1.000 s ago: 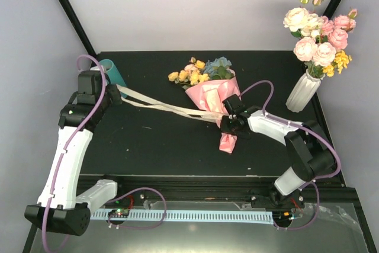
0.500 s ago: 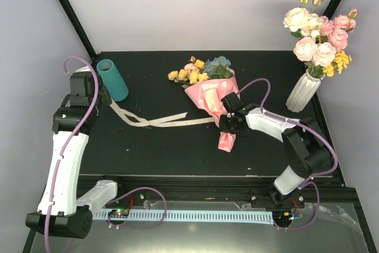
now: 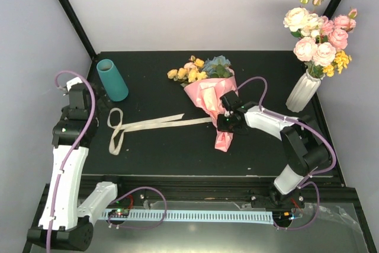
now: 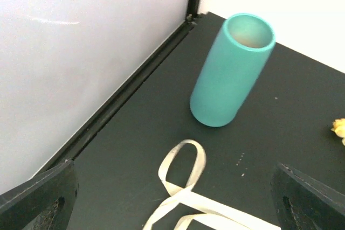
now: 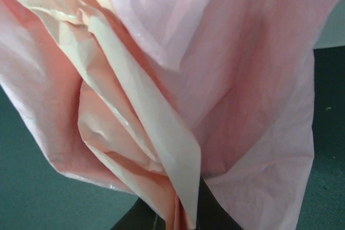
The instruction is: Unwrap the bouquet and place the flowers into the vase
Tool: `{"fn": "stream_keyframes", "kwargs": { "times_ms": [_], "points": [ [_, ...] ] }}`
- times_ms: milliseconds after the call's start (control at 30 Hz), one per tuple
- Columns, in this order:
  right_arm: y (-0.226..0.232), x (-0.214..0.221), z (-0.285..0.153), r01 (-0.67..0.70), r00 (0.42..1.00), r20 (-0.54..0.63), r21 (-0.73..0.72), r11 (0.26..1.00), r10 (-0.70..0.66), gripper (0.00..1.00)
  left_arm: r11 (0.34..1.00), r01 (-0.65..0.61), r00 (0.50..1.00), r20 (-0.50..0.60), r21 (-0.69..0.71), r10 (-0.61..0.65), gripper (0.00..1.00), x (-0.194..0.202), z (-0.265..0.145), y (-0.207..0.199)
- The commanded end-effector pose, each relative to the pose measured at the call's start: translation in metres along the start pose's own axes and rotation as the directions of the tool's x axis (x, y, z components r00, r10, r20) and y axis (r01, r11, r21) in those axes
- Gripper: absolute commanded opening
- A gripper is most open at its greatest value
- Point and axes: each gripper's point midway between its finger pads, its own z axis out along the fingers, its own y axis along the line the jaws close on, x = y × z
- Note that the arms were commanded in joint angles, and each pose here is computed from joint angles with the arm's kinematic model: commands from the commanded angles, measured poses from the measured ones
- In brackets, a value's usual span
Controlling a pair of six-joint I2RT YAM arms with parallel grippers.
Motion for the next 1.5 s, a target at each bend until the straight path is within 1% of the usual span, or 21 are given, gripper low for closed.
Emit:
{"fn": "stream_keyframes", "kwargs": {
  "times_ms": [0, 100, 167, 200, 267, 367, 467, 533, 667, 767, 833, 933, 1033, 1067, 1167, 1233, 1267, 1300, 1367, 1433, 1467],
  "points": [
    [0.024, -0.009, -0.009, 0.059, 0.998, -0.006, -0.083, 0.995, -0.06, 0.1, 0.978, 0.163, 0.986, 0.049, -0.133, -0.157, 0.99, 0.006, -0.001, 0.031],
    [0.035, -0.016, -0.018, 0.089, 0.996, -0.025, -0.096, 0.991, -0.091, 0.13, 0.993, 0.113, 0.993, -0.015, -0.046, -0.113, 0.99, 0.014, 0.004, 0.013],
    [0.044, -0.021, -0.025, 0.102, 0.994, -0.024, -0.11, 0.989, -0.105, 0.16, 0.993, 0.116, 0.992, -0.055, -0.002, -0.116, 0.99, 0.02, 0.006, 0.004],
    [0.05, -0.022, -0.028, 0.113, 0.993, -0.022, -0.128, 0.985, -0.117, 0.2, 0.993, 0.12, 0.99, -0.073, 0.022, -0.118, 0.99, 0.023, 0.006, 0.0],
    [0.07, -0.02, -0.033, 0.142, 0.988, -0.034, -0.2, 0.969, -0.152, 0.32, 0.988, 0.138, 0.987, -0.098, 0.073, -0.13, 0.99, 0.025, 0.006, -0.01],
    [0.098, -0.01, -0.045, 0.174, 0.974, -0.082, -0.339, 0.924, -0.213, 0.62, 0.975, 0.182, 0.978, -0.127, 0.127, -0.166, 0.99, 0.027, 0.006, -0.022],
    [0.104, -0.009, -0.06, 0.215, 0.964, -0.065, -0.372, 0.903, -0.257, 0.78, 0.967, 0.176, 0.974, -0.177, 0.183, -0.144, 0.99, 0.033, 0.008, -0.036],
    [0.103, -0.016, -0.074, 0.255, 0.961, -0.007, -0.35, 0.901, -0.275, 0.81, 0.959, 0.153, 0.972, -0.211, 0.238, -0.103, 0.99, 0.038, 0.01, -0.048],
    [0.094, -0.037, -0.097, 0.296, 0.955, 0.108, -0.252, 0.921, -0.277, 0.81, 0.905, 0.161, 0.963, -0.262, 0.394, -0.058, 0.99, 0.049, 0.008, -0.078],
    [0.094, -0.049, -0.107, 0.301, 0.95, 0.149, -0.208, 0.931, -0.274, 0.83, 0.86, 0.181, 0.952, -0.306, 0.477, -0.03, 0.95, 0.06, 0.006, -0.097],
    [0.098, -0.056, -0.111, 0.305, 0.946, 0.173, -0.197, 0.932, -0.273, 0.83, 0.845, 0.184, 0.943, -0.332, 0.501, -0.009, 0.94, 0.067, 0.005, -0.103],
    [0.107, -0.065, -0.111, 0.322, 0.938, 0.197, -0.197, 0.926, -0.285, 0.82, 0.836, 0.175, 0.936, -0.351, 0.52, 0.023, 0.92, 0.074, 0.005, -0.108],
    [0.111, -0.074, -0.103, 0.336, 0.934, 0.186, -0.16, 0.928, -0.306, 0.81, 0.828, 0.166, 0.936, -0.351, 0.535, 0.039, 0.9, 0.075, 0.003, -0.11],
    [0.11, -0.079, -0.1, 0.336, 0.933, 0.184, -0.141, 0.931, -0.309, 0.8, 0.825, 0.162, 0.936, -0.348, 0.541, 0.044, 0.9, 0.075, 0.001, -0.111],
    [0.101, -0.092, -0.091, 0.327, 0.932, 0.184, -0.051, 0.944, -0.313, 0.71, 0.816, 0.156, 0.939, -0.34, 0.556, 0.053, 0.89, 0.073, -0.004, -0.112],
    [0.097, -0.097, -0.087, 0.332, 0.929, 0.18, -0.015, 0.943, -0.324, 0.61, 0.811, 0.156, 0.939, -0.341, 0.564, 0.057, 0.89, 0.074, -0.006, -0.113],
    [0.095, -0.099, -0.085, 0.331, 0.928, 0.178, 0.004, 0.944, -0.326, 0.53, 0.806, 0.155, 0.937, -0.343, 0.572, 0.063, 0.89, 0.076, -0.007, -0.114],
    [0.093, -0.099, -0.084, 0.331, 0.928, 0.174, 0.017, 0.943, -0.329, 0.4, 0.801, 0.154, 0.935, -0.346, 0.578, 0.07, 0.89, 0.078, -0.008, -0.115],
    [0.09, -0.101, -0.085, 0.329, 0.927, 0.175, 0.037, 0.944, -0.331, 0.2, 0.79, 0.151, 0.932, -0.351, 0.594, 0.086, 0.88, 0.082, -0.01, -0.118],
    [0.087, -0.102, -0.091, 0.326, 0.926, 0.184, 0.055, 0.944, -0.33, 0.07, 0.78, 0.146, 0.928, -0.356, 0.609, 0.105, 0.88, 0.087, -0.01, -0.122],
    [0.085, -0.103, -0.095, 0.323, 0.925, 0.189, 0.067, 0.944, -0.33, 0.02, 0.771, 0.143, 0.925, -0.361, 0.62, 0.119, 0.88, 0.091, -0.011, -0.125]
  ]
}}
